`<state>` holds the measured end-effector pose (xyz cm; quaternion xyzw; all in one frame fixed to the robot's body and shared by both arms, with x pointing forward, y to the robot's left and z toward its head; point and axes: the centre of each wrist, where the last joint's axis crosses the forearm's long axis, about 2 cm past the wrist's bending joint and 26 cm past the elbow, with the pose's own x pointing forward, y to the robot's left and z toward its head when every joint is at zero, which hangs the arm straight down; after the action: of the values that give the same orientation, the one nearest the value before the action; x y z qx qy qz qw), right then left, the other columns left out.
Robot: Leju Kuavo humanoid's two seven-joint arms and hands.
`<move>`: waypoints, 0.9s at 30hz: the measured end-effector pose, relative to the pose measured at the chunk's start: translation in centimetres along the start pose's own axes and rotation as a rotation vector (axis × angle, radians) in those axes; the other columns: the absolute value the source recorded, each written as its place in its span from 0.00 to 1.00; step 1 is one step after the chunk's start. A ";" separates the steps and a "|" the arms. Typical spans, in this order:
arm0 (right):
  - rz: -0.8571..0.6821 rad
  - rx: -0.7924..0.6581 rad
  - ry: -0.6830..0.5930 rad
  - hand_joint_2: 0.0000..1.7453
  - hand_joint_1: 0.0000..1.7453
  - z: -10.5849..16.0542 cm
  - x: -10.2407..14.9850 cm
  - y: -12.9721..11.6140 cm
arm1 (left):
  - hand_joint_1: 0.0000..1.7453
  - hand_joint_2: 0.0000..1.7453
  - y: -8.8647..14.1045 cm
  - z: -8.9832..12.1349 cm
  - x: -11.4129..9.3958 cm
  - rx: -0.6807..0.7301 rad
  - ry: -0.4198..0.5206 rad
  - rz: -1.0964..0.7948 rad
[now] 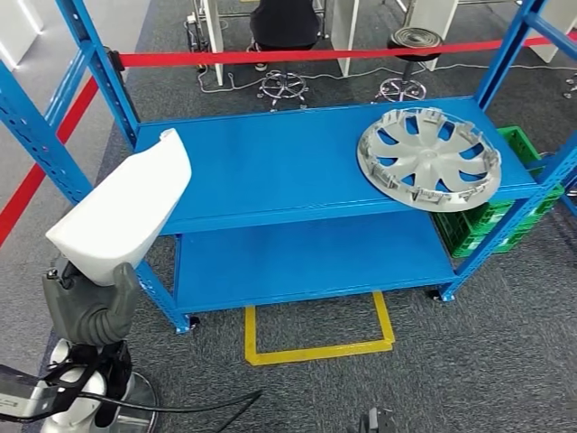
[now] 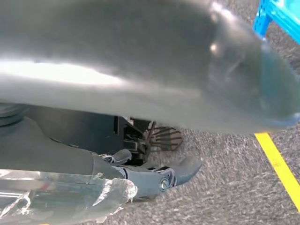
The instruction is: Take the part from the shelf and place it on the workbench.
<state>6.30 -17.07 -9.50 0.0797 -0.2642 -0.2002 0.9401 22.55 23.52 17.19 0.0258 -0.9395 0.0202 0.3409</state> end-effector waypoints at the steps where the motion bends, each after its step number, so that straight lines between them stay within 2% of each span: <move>1: -0.003 0.003 -0.003 0.00 0.00 0.0 0.0 0.0 | 1.00 1.00 0.0 0.0 0.0 0.001 0.002 0.001; 12: 0.025 -0.012 -0.022 0.00 0.00 -0.1 0.1 0.0 | 1.00 1.00 -0.7 0.4 0.3 -0.026 0.017 0.091; 21: 0.051 -0.019 -0.026 0.00 0.00 -0.1 0.2 0.0 | 1.00 1.00 -1.3 0.9 0.8 0.084 0.047 0.187; 27: 0.091 -0.028 -0.040 0.00 0.00 -0.2 0.4 0.3 | 1.00 1.00 -1.7 -0.1 2.0 0.147 -0.002 0.182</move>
<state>6.82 -16.98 -9.39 0.0504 -0.2833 -0.1626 0.9438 21.21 21.80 18.59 -0.0344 -0.9343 0.1200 0.3340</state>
